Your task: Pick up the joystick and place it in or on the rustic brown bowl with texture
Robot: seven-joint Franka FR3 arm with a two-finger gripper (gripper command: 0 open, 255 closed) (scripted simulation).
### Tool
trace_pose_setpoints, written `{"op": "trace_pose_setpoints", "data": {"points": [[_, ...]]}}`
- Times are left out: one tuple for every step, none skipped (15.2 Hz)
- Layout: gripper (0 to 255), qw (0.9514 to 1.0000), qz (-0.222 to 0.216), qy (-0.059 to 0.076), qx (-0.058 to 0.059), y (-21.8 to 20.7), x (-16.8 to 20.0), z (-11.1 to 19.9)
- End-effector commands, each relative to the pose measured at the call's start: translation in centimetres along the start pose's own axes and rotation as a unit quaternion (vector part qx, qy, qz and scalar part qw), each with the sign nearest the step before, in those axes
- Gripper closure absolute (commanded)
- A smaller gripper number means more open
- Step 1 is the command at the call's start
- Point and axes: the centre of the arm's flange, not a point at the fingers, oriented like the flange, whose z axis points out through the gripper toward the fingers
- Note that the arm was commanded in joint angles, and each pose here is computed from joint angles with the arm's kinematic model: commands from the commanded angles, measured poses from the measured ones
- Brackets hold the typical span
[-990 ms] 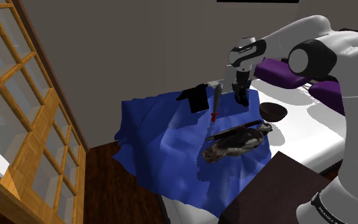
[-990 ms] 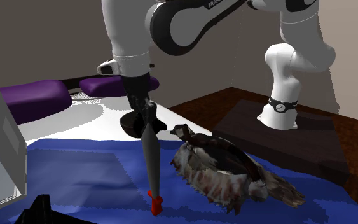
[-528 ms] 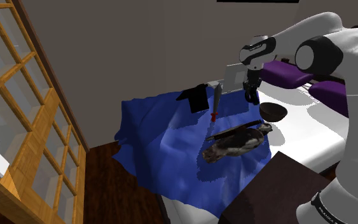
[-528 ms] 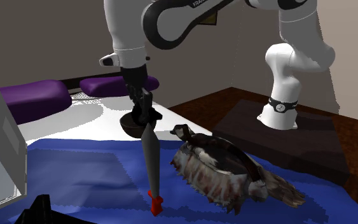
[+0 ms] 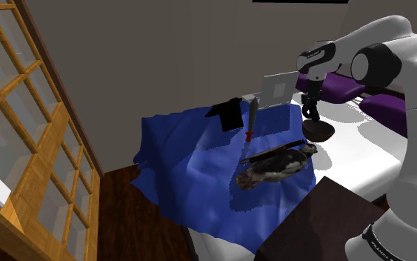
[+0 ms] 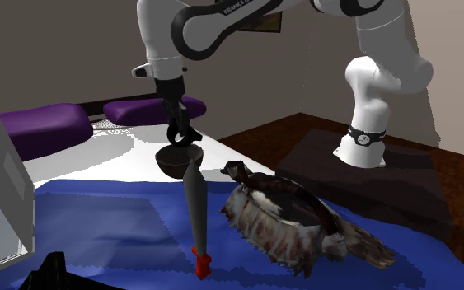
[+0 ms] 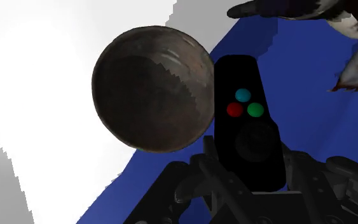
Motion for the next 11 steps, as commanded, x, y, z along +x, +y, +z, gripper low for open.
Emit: {"op": "trace_pose_setpoints", "data": {"points": [[255, 1.0000, -0.001, 0.000, 0.000, 2.7, -1.1, 0.1], [255, 1.0000, -0.001, 0.000, 0.000, 3.9, -1.6, 0.2], [255, 1.0000, -0.001, 0.000, 0.000, 5.1, -2.0, 0.2], [255, 1.0000, -0.001, 0.000, 0.000, 6.4, -2.5, 0.3], [255, 1.0000, -0.001, 0.000, 0.000, 7.6, -3.0, 0.4], [255, 1.0000, -0.001, 0.000, 0.000, 9.7, -3.8, 0.5], [255, 1.0000, -0.001, 0.000, 0.000, 9.7, -3.7, 1.0], [255, 1.0000, -0.001, 0.000, 0.000, 9.6, -3.7, 1.6], [255, 1.0000, -0.001, 0.000, 0.000, 9.6, -3.6, 2.1], [255, 1.0000, -0.001, 0.000, 0.000, 9.6, -3.6, 2.6], [255, 1.0000, -0.001, 0.000, 0.000, 9.5, -3.5, 3.1]]}}
